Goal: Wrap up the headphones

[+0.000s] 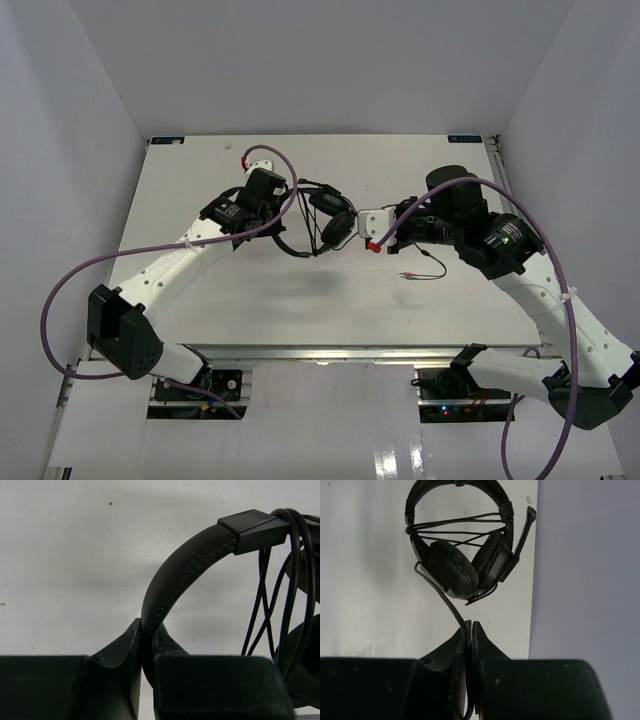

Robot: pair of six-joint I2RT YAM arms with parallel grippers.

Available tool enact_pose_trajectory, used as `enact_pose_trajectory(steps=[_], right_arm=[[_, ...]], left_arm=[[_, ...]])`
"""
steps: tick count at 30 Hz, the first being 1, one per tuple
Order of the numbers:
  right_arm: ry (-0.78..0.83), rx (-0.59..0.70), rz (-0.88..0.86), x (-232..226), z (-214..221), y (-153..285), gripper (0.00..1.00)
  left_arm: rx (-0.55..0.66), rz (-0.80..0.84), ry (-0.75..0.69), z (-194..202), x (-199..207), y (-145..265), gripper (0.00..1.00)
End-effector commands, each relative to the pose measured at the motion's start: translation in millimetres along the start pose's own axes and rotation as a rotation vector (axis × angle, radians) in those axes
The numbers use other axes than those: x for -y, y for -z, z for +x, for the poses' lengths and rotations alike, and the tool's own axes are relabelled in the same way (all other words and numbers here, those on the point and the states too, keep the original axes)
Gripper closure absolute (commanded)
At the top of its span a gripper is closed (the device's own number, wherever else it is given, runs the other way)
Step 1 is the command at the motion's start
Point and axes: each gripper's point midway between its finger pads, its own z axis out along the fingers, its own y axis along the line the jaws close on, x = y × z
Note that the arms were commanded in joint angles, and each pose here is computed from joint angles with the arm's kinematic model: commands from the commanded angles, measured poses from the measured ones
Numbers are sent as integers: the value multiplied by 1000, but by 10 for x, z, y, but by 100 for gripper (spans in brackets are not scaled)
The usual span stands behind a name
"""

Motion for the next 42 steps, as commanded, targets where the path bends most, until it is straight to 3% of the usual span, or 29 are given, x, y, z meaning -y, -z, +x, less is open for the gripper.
enact_pose_trajectory(steps=[1, 17, 26, 42], right_arm=[[88, -19, 89, 243, -80, 37, 90], [173, 75, -154, -520, -233, 17, 90], [195, 86, -196, -690, -240, 5, 90], [164, 76, -270, -1024, -77, -85, 90]], left_arm=[[28, 84, -27, -64, 171, 28, 100], [84, 133, 211, -513, 497, 32, 100], [51, 136, 278, -543, 653, -182, 100], [55, 199, 311, -671, 767, -64, 100]])
